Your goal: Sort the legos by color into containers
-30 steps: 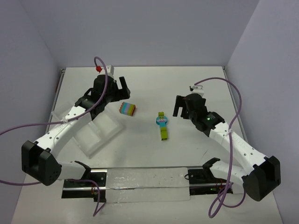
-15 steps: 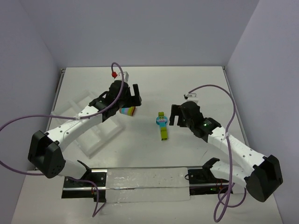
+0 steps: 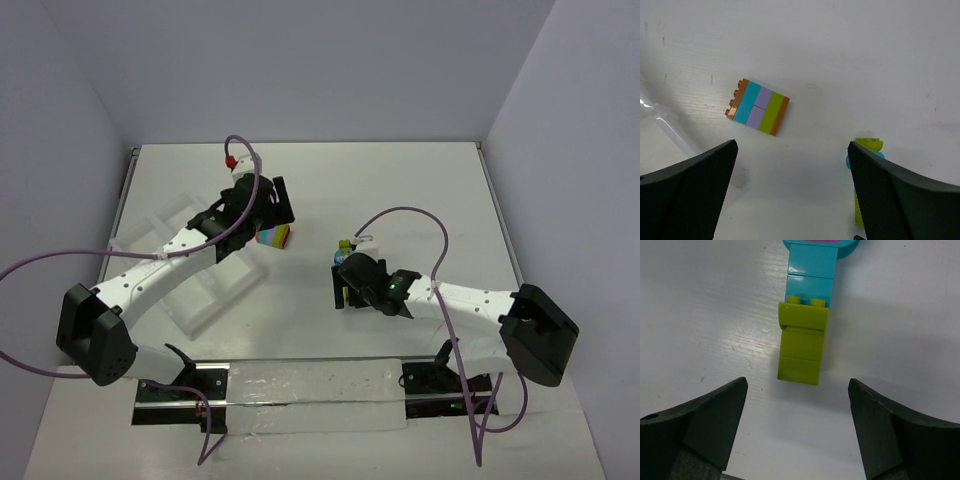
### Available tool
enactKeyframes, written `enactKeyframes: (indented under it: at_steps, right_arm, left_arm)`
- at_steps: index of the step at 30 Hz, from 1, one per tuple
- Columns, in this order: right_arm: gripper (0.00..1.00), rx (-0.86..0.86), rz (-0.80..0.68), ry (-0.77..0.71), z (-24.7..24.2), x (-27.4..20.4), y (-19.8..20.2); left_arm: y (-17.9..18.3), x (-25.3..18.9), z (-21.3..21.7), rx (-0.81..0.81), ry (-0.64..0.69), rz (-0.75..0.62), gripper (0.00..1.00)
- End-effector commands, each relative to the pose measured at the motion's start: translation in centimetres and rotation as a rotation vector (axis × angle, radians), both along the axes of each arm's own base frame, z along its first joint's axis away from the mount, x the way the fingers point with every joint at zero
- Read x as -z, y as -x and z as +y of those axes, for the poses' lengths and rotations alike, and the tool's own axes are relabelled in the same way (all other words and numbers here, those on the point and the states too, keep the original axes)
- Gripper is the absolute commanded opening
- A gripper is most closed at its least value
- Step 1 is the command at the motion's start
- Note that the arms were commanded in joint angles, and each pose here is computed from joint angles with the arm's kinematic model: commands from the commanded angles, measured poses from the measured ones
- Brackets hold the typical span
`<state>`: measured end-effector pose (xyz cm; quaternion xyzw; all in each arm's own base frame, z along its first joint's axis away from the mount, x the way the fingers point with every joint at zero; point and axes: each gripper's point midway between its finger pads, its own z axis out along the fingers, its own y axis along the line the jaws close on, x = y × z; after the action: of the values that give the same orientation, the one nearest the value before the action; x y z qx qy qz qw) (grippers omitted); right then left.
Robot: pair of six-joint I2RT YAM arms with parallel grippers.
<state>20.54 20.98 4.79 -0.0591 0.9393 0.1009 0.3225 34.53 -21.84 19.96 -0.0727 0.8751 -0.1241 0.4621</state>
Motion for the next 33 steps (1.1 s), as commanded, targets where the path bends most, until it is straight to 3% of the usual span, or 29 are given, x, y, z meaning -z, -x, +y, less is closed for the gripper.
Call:
enactKeyframes:
  at_steps: [1,12,19,27,33]
  right_arm:
    - [0.85,0.065,-0.070,-0.055,1.3,-1.1,-1.8]
    - [0.82,-0.016,-0.044,-0.077,3.8,-1.1,-1.8]
    - [0.86,-0.235,-0.117,-0.228,8.9,-4.9,-0.8]
    - [0.92,-0.002,-0.176,-0.199,1.3,-7.3,-3.3]
    - [0.94,0.257,-0.191,-0.203,-6.8,-9.1,-6.0]
  left_arm:
    - [-0.3,-2.5,1.1,-0.057,0.030,-0.060,0.99]
    - [-0.5,-2.3,2.6,-0.078,0.012,-0.054,0.99]
    - [-0.3,-1.5,2.2,-0.059,0.019,-0.037,0.99]
    - [0.4,0.1,1.1,0.065,-0.024,-0.004,0.99]
    - [4.0,2.8,-4.1,0.397,-0.024,0.054,0.91]
